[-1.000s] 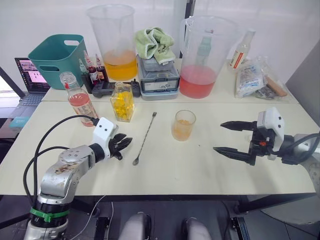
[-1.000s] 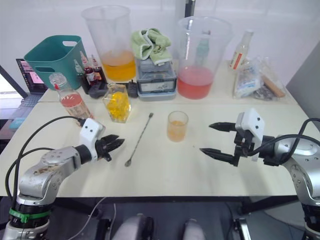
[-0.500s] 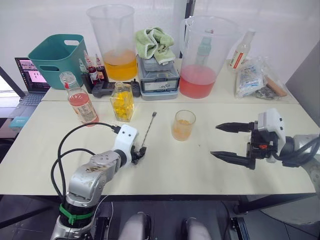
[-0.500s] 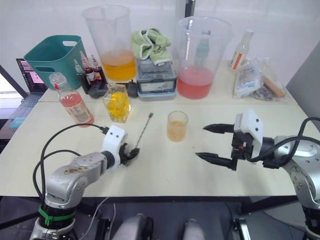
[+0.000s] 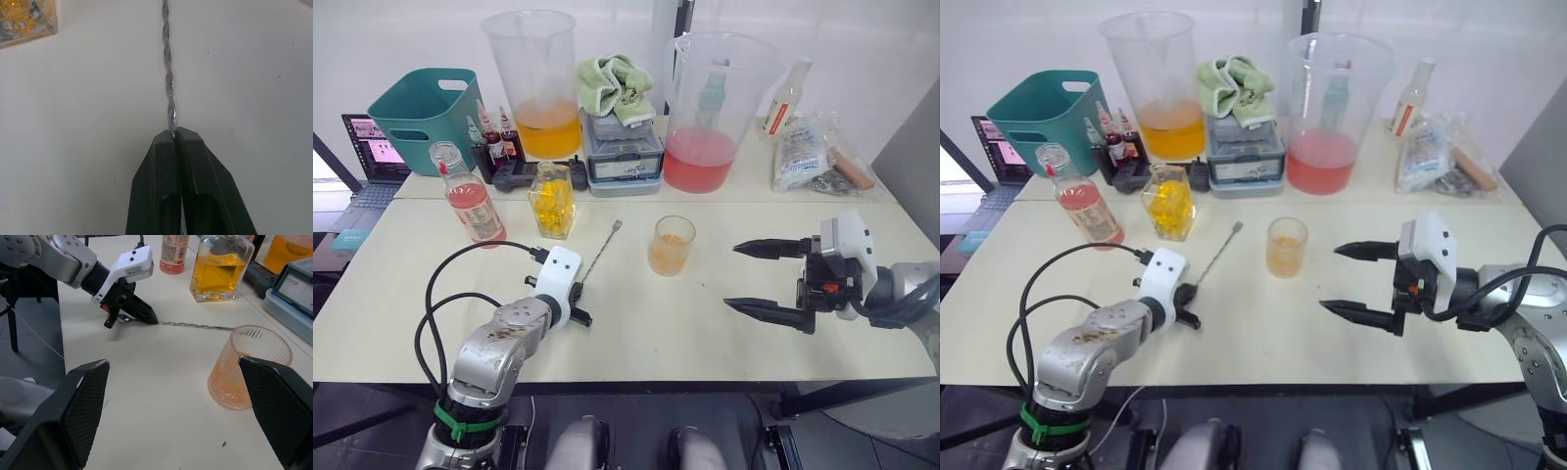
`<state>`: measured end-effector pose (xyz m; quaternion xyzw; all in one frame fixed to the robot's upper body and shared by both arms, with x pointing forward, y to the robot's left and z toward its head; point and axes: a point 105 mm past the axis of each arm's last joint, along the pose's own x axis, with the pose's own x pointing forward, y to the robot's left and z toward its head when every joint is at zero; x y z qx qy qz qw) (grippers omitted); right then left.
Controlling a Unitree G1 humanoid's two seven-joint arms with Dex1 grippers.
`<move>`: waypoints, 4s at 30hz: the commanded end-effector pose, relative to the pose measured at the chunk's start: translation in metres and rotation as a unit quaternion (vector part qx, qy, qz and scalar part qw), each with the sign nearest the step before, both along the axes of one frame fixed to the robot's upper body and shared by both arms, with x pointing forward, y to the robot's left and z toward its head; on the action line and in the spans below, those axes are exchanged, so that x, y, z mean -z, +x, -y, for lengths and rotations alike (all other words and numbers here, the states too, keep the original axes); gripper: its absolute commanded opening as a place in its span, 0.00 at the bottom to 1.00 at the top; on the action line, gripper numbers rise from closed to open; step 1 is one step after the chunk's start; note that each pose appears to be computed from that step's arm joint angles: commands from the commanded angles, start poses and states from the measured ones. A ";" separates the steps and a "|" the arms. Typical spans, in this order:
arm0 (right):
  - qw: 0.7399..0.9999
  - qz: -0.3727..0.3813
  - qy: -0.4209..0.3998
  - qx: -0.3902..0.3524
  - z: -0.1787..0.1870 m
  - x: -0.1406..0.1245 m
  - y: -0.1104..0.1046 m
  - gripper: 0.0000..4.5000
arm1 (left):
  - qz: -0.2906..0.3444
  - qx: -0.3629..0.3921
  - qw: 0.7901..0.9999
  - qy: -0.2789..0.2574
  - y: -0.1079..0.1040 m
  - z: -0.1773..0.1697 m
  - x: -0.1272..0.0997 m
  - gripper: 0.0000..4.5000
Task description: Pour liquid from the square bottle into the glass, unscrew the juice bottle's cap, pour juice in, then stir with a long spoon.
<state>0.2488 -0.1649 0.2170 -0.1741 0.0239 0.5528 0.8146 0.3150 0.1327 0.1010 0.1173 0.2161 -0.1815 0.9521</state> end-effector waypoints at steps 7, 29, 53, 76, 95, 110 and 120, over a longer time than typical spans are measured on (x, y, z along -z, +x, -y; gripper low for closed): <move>1.000 0.016 0.000 -0.011 -0.006 -0.004 0.003 1.00 | 0.041 0.122 0.991 0.026 -0.030 -0.029 -0.020 0.01; 1.000 0.021 -0.004 -0.004 -0.009 -0.002 0.003 1.00 | -0.074 0.137 0.987 0.028 -0.055 -0.055 0.024 0.57; 0.987 -0.130 0.085 -0.034 -0.015 -0.017 0.004 1.00 | 0.114 0.136 0.979 -0.102 -0.030 -0.036 -0.058 0.01; 0.872 -0.219 0.421 0.117 -0.071 -0.046 0.069 1.00 | 0.218 0.263 0.927 -0.154 -0.036 0.045 -0.132 0.01; 0.819 -0.266 0.499 0.097 -0.088 -0.071 0.074 0.44 | 0.203 0.280 0.929 -0.135 -0.037 0.049 -0.129 0.00; 0.824 -0.253 0.494 0.112 -0.079 -0.072 0.076 0.01 | 0.203 0.272 0.932 -0.127 -0.035 0.039 -0.128 0.00; 0.865 -0.099 0.485 0.080 -0.043 -0.144 0.082 0.00 | 0.224 0.251 0.932 -0.139 -0.036 -0.001 -0.139 0.58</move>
